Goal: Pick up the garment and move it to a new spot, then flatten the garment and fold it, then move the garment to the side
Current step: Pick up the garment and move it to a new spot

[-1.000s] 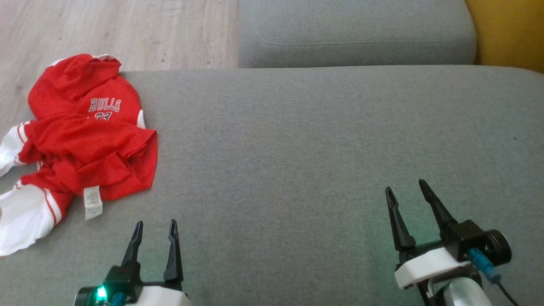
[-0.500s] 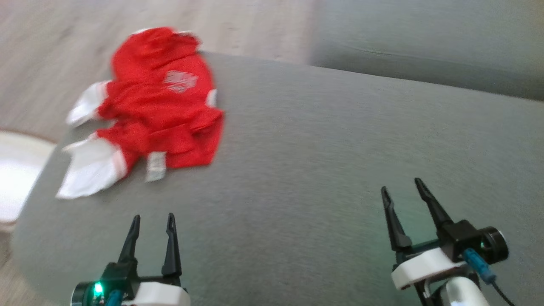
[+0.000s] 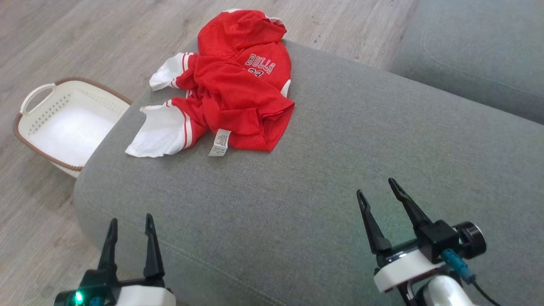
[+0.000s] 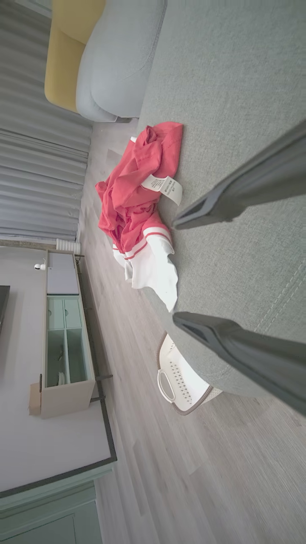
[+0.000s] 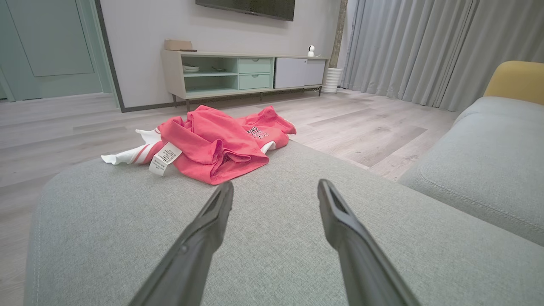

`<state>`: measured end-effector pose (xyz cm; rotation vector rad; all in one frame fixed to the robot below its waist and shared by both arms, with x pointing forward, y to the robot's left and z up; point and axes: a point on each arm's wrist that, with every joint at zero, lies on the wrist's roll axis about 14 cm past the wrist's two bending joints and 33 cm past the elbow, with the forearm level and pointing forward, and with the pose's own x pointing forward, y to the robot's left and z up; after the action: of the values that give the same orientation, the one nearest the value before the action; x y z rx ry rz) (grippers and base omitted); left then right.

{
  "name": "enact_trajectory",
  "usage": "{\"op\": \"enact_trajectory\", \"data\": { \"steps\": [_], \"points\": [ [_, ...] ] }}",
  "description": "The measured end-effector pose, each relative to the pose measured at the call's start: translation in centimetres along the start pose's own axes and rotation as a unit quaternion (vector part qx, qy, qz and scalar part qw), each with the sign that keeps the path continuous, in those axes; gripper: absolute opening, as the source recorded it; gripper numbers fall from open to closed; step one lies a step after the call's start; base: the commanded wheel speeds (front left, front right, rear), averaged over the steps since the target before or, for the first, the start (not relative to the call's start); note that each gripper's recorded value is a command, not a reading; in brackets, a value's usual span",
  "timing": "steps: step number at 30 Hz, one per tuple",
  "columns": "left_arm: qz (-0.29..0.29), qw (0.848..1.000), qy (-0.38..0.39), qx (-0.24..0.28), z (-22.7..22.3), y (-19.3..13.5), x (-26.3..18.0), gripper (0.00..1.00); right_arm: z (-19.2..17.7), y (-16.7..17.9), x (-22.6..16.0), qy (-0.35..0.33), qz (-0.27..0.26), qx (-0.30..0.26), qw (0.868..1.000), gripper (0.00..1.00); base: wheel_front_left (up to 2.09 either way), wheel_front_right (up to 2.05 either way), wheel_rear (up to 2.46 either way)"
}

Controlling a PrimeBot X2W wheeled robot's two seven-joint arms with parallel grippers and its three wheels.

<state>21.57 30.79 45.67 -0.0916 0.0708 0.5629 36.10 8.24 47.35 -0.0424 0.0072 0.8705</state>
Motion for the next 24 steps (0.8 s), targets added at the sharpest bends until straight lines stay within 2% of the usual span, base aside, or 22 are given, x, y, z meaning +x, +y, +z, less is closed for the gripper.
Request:
{"op": "enact_trajectory", "data": {
  "steps": [6,12,16,19,24],
  "points": [
    [0.006,1.0,-0.016,0.001,1.2,0.1,0.6,1.0,0.6,-0.9,0.2,-0.012,-0.01,-0.005,1.0,1.0,0.0,0.0,0.0],
    [0.042,0.991,-0.124,0.033,8.8,2.1,3.3,1.0,0.0,-3.2,0.3,-0.01,-0.036,-0.02,0.999,1.0,0.0,0.0,0.0],
    [0.029,0.975,-0.206,0.085,15.8,3.0,7.3,1.0,-0.4,-4.9,1.5,-0.013,-0.046,-0.041,0.998,1.0,0.0,0.0,0.0],
    [-0.004,0.967,-0.234,0.103,20.4,1.6,11.2,1.0,-0.9,-6.1,2.3,-0.013,-0.052,-0.054,0.997,1.0,0.0,0.0,0.0],
    [-0.054,0.969,-0.202,0.129,22.9,-1.4,18.2,1.0,-1.6,-8.3,2.4,-0.006,-0.072,-0.066,0.995,1.0,0.0,0.0,0.0]
  ]
}}
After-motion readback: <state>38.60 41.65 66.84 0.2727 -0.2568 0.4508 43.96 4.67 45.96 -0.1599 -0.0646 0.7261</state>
